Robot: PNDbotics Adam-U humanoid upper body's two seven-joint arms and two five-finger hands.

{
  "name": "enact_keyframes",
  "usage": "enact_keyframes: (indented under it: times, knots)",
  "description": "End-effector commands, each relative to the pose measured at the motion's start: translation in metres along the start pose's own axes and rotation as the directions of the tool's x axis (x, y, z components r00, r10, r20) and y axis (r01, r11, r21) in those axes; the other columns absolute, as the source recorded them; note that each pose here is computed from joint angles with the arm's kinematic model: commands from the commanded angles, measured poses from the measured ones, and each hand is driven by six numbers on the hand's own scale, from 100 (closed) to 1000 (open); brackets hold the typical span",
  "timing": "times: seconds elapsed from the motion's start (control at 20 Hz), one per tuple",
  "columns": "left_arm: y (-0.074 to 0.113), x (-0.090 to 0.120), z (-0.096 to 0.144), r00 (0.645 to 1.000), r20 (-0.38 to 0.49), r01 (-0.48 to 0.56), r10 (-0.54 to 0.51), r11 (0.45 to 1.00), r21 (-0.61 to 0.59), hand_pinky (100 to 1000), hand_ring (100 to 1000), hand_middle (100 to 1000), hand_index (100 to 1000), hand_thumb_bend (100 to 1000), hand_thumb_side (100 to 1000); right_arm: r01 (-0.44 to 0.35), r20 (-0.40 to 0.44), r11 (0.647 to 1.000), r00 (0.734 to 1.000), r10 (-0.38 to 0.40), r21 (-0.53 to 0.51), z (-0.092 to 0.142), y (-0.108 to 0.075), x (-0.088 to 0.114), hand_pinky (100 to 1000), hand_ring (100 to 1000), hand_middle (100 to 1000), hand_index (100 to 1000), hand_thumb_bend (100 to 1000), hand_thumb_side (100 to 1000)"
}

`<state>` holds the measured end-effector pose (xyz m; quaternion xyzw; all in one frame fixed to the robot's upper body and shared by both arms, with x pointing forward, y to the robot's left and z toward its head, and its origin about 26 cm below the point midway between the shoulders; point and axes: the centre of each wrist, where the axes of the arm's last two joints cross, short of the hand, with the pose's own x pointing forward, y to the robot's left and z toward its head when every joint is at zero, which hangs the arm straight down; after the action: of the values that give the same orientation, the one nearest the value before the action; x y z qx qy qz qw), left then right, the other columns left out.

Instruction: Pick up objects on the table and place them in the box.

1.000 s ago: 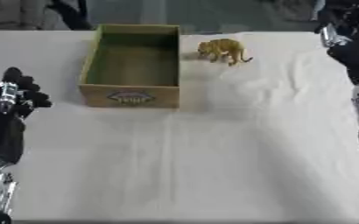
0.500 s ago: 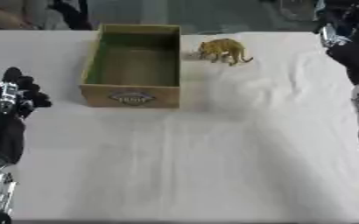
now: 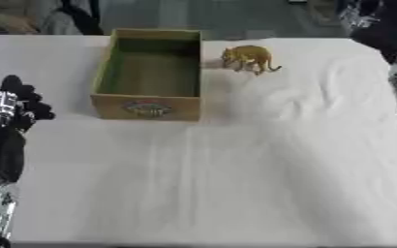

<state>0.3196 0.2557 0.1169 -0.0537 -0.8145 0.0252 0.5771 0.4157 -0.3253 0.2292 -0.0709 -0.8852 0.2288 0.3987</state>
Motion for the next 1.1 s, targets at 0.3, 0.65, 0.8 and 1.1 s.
enact_keyframes:
  times: [0.3,0.65,0.8,1.1]
  knots:
    - [-0.001,0.002,0.001,1.000,0.002,0.002,-0.002,1.000,-0.023,545,514,498,599,264,521,-0.258,-0.013,0.925,0.962,0.272,0.277,-0.042,-0.022,-0.013,675,839,815,877,294,100]
    - [-0.003,0.002,0.001,1.000,-0.003,0.002,-0.002,0.999,-0.040,545,513,498,599,263,519,-0.390,-0.010,0.819,0.901,0.434,0.421,-0.071,-0.003,-0.026,709,873,845,890,370,134]
    - [-0.005,0.003,0.000,1.000,0.002,0.001,-0.001,0.999,-0.047,545,513,497,598,263,517,-0.438,-0.027,0.775,0.863,0.504,0.456,-0.076,0.004,-0.034,737,895,861,896,417,189]
    - [-0.009,0.007,-0.004,1.000,0.015,-0.001,0.002,0.997,-0.072,545,513,497,598,262,516,-0.535,-0.079,0.701,0.766,0.638,0.472,-0.075,0.010,-0.050,815,913,867,897,442,261]
